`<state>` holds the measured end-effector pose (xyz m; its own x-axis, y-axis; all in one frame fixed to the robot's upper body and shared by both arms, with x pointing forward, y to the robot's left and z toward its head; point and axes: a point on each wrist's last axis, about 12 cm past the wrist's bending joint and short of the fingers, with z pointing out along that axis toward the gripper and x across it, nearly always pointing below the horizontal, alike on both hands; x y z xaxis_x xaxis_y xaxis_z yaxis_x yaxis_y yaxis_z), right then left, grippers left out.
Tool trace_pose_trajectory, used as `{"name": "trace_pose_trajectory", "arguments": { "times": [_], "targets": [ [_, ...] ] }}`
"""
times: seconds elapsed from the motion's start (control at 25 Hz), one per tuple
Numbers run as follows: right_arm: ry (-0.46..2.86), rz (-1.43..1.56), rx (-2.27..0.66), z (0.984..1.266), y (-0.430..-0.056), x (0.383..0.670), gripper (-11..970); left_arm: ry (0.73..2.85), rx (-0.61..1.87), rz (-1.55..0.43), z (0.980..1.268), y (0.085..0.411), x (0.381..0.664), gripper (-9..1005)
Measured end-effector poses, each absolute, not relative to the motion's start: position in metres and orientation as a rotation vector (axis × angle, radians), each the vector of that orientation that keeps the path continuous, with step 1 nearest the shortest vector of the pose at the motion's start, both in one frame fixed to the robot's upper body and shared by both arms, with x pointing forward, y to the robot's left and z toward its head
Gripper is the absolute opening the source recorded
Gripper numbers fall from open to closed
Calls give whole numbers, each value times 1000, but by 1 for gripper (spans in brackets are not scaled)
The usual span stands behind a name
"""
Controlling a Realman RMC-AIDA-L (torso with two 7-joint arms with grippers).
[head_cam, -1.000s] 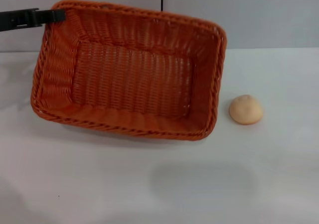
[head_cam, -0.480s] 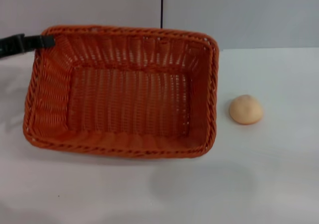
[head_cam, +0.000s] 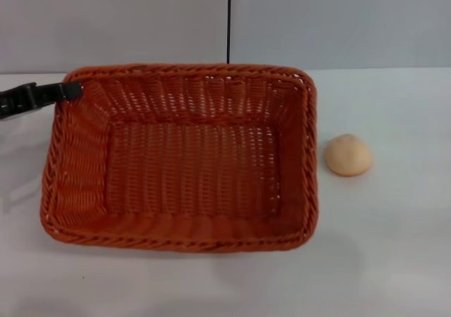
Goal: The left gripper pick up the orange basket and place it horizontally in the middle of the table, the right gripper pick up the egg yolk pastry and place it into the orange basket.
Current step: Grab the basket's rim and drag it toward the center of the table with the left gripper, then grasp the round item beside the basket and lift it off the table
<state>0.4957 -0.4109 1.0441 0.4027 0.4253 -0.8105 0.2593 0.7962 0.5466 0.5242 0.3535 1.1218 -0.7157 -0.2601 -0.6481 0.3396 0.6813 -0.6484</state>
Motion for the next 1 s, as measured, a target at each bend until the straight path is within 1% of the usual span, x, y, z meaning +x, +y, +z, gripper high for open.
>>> {"name": "trace_pose_trajectory", "arguments": {
  "times": [0.12, 0.28, 0.48, 0.76, 0.96, 1.0],
  "targets": [
    [1184, 123, 674, 1044, -409, 498, 763, 2139, 61, -1019, 1122, 354, 524, 197],
    [1188, 130, 670, 1046, -408, 504, 763, 2146, 44, -1046, 1114, 355, 521, 197],
    [1188, 136, 656, 1049, -408, 509, 763, 2151, 53, -1033, 1116, 358, 522, 276],
    [1190, 135, 650, 1051, -409, 512, 763, 2151, 80, -1008, 1122, 366, 524, 475],
    [1200, 156, 605, 1056, -411, 515, 762, 2131, 95, -979, 1123, 370, 525, 663],
    [1200, 156, 605, 1056, -411, 515, 762, 2078, 96, -919, 1126, 380, 524, 700]
  ]
}}
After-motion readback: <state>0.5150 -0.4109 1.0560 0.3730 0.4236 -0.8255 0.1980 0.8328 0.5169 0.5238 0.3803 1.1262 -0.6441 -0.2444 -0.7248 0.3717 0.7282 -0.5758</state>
